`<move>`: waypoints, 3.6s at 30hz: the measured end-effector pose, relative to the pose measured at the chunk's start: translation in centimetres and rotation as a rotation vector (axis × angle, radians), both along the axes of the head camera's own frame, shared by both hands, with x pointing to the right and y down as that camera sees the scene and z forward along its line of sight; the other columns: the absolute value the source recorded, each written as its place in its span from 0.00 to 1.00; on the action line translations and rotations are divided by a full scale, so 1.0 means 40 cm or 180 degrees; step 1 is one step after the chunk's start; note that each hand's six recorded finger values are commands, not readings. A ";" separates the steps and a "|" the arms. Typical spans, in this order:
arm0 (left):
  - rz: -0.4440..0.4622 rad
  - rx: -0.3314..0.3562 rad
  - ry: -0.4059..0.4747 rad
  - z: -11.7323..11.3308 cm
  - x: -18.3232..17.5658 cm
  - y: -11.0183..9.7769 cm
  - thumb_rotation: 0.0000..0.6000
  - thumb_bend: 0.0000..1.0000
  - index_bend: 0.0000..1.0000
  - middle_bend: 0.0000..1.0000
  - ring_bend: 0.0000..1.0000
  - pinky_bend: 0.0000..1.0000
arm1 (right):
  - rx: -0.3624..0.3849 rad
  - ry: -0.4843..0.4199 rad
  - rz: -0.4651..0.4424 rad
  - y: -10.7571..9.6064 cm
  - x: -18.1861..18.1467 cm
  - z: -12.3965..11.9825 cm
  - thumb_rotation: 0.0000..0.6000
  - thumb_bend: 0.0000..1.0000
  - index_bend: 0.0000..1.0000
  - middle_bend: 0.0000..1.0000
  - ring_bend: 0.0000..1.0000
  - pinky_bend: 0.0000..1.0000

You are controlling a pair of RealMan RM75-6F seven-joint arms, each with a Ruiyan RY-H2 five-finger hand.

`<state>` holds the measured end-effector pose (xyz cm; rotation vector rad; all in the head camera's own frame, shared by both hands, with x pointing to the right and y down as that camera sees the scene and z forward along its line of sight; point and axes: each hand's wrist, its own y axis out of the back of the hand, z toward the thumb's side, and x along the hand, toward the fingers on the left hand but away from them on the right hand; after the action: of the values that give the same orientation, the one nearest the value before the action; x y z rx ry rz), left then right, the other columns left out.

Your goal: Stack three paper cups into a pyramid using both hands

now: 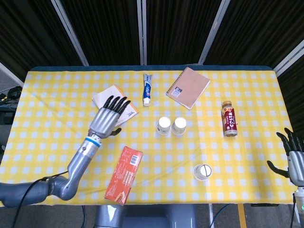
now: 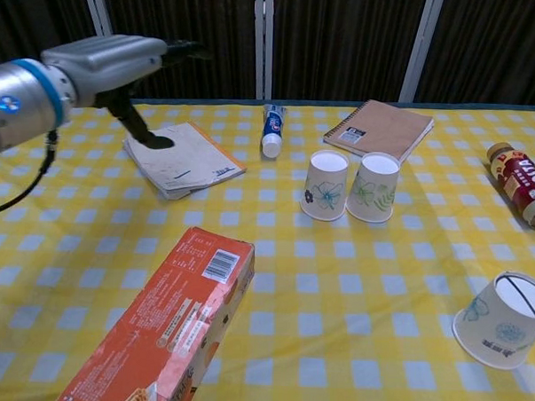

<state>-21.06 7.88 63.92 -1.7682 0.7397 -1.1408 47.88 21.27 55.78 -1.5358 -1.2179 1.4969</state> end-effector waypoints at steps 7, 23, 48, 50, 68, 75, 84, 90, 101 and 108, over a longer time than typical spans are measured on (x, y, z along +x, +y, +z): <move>-0.0453 0.0154 -0.0380 -0.082 -0.281 0.144 1.00 0.24 0.00 0.00 0.00 0.00 | -0.0017 -0.0030 -0.0117 0.009 -0.037 -0.010 1.00 0.09 0.15 0.00 0.00 0.03; -0.0694 0.0254 -0.0445 -0.193 -0.502 0.357 1.00 0.24 0.00 0.00 0.00 0.00 | -0.0705 -0.0432 -0.0781 0.065 -0.239 -0.016 1.00 0.06 0.16 0.00 0.00 0.01; -0.0643 0.0201 -0.0439 -0.180 -0.500 0.352 1.00 0.24 0.00 0.00 0.00 0.00 | -0.1208 -0.0422 -0.1124 0.088 -0.416 0.135 1.00 0.18 0.26 0.00 0.00 0.02; -0.0639 0.0204 -0.0437 -0.181 -0.499 0.352 1.00 0.24 0.00 0.00 0.00 0.00 | -0.1239 -0.0416 -0.1107 0.089 -0.415 0.147 1.00 0.18 0.26 0.00 0.00 0.02; -0.0645 0.0155 -0.0430 -0.175 -0.501 0.349 1.00 0.24 0.00 0.00 0.00 0.00 | -0.1287 -0.0421 -0.1045 0.093 -0.417 0.193 1.00 0.24 0.46 0.14 0.00 0.10; -0.0668 0.0147 -0.0421 -0.175 -0.504 0.346 1.00 0.24 0.00 0.00 0.00 0.00 | -0.1220 -0.0456 -0.1050 0.087 -0.429 0.194 1.00 0.25 0.50 0.17 0.00 0.12; -0.0683 0.0158 -0.0394 -0.180 -0.508 0.344 1.00 0.24 0.00 0.00 0.00 0.00 | -0.0966 -0.0582 -0.1028 0.033 -0.449 0.150 1.00 0.25 0.50 0.17 0.00 0.13; -0.0713 0.0147 -0.0395 -0.178 -0.515 0.337 1.00 0.24 0.00 0.00 0.00 0.00 | -0.0673 -0.0774 -0.0991 -0.062 -0.476 0.087 1.00 0.25 0.51 0.18 0.00 0.13; -0.0825 -0.0001 -0.0423 -0.156 -0.541 0.318 1.00 0.24 0.00 0.00 0.00 0.00 | -0.0434 -0.1049 -0.0986 -0.258 -0.562 0.032 1.00 0.25 0.52 0.18 0.00 0.13; -0.0879 -0.0119 -0.0426 -0.138 -0.556 0.300 1.00 0.24 0.00 0.00 0.00 0.00 | -0.0515 -0.1027 -0.1074 -0.349 -0.661 0.085 1.00 0.25 0.52 0.18 0.00 0.13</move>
<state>-43.31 19.87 58.38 -1.6358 0.9057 -1.4498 21.42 7.32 59.17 -2.0368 -0.9598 1.1798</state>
